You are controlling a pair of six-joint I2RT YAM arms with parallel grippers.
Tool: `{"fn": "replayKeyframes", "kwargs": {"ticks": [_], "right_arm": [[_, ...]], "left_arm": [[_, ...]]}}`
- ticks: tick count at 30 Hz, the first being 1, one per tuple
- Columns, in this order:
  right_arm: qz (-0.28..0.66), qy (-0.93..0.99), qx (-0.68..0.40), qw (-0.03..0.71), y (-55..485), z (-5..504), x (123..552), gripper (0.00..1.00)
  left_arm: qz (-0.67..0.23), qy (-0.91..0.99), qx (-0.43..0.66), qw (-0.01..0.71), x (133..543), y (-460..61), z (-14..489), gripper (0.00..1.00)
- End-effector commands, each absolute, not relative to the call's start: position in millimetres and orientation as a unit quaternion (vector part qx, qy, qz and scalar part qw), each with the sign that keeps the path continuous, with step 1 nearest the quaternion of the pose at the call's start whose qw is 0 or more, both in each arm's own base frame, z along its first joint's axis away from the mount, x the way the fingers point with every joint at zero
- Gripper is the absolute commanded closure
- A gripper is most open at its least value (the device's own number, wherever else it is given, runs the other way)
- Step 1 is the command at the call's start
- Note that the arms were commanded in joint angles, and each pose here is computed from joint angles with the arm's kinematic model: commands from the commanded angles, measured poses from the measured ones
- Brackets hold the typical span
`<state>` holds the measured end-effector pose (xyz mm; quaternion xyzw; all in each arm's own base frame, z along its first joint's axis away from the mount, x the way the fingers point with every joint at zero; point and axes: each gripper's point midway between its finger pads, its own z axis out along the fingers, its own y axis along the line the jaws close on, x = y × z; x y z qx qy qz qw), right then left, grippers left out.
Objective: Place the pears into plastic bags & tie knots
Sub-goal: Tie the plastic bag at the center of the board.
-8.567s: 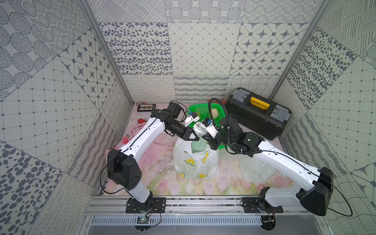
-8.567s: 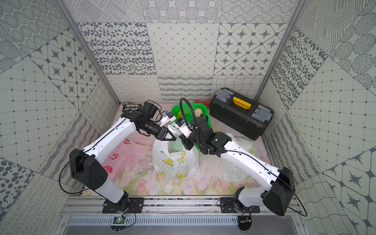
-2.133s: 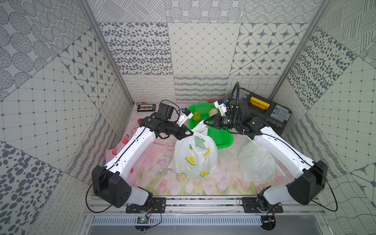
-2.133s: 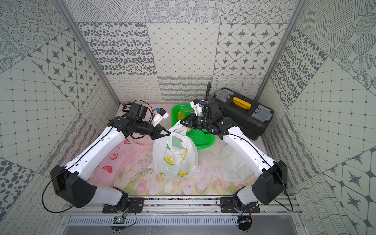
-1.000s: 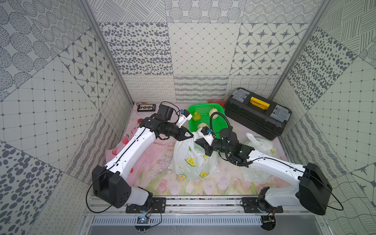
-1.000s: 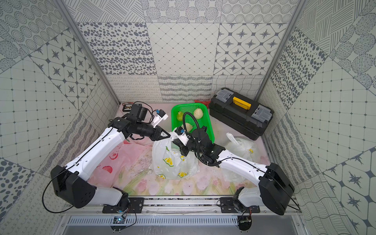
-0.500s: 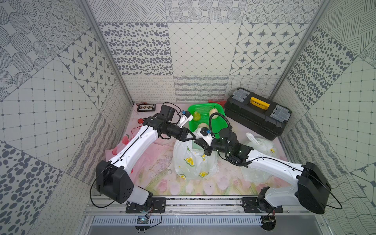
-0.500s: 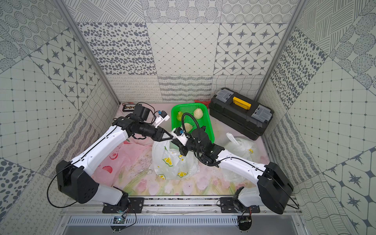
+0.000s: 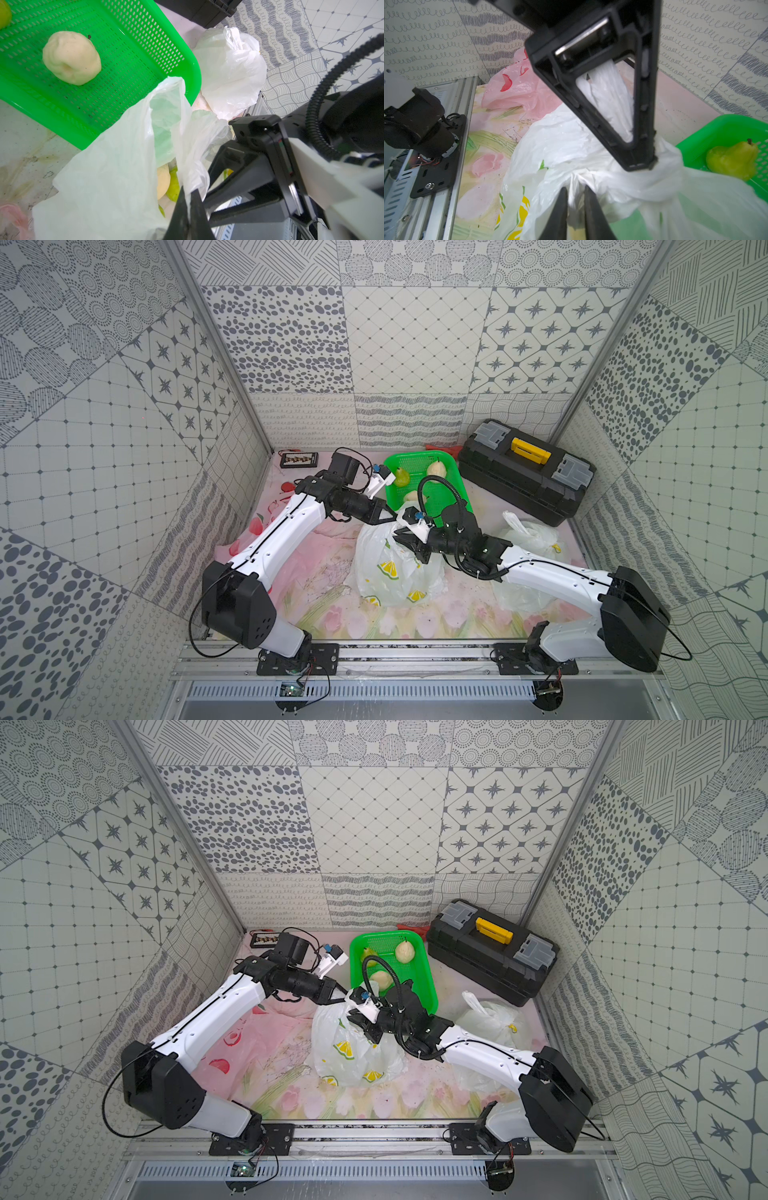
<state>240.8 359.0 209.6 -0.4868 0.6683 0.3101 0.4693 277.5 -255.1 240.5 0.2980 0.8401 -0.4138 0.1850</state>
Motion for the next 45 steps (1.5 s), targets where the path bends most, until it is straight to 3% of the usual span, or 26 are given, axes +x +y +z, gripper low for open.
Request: {"fn": "replayKeyframes", "kwargs": {"ticks": [1, 10, 17, 23, 29, 34, 36, 38, 40, 42, 45], "right_arm": [[0.318, 0.656, -0.491, 0.477, 352, 235, 234, 0.64], [0.302, 0.674, -0.478, 0.475, 301, 290, 239, 0.43], [0.322, 0.678, -0.497, 0.436, 325, 287, 250, 0.31], [0.356, 0.683, -0.505, 0.39, 346, 268, 255, 0.29], [0.374, 0.693, -0.494, 0.369, 357, 259, 262, 0.4], [0.389, 0.713, -0.461, 0.358, 362, 254, 270, 0.44], [0.389, 0.72, -0.452, 0.356, 363, 251, 273, 0.55], [0.379, 0.728, -0.44, 0.366, 361, 248, 280, 0.76], [0.361, 0.73, -0.426, 0.394, 357, 250, 288, 0.89], [0.33, 0.715, -0.416, 0.455, 352, 262, 298, 1.0], [0.309, 0.654, -0.429, 0.542, 354, 291, 293, 1.0]], "left_arm": [[-0.393, 0.833, 0.314, 0.233, 283, -252, 250, 1.0], [-0.351, 0.806, 0.367, 0.304, 273, -250, 259, 1.0], [-0.35, 0.796, 0.389, 0.305, 264, -257, 264, 1.0], [-0.348, 0.789, 0.397, 0.314, 259, -259, 271, 1.0], [-0.352, 0.782, 0.402, 0.321, 255, -261, 279, 1.0], [-0.354, 0.782, 0.399, 0.323, 253, -262, 281, 1.0], [-0.353, 0.782, 0.397, 0.325, 253, -261, 282, 1.0], [-0.356, 0.782, 0.393, 0.328, 252, -261, 286, 1.0], [-0.356, 0.785, 0.386, 0.329, 250, -258, 289, 1.0], [-0.357, 0.79, 0.376, 0.327, 247, -255, 289, 0.86], [-0.373, 0.788, 0.368, 0.322, 237, -252, 281, 0.65]]}}
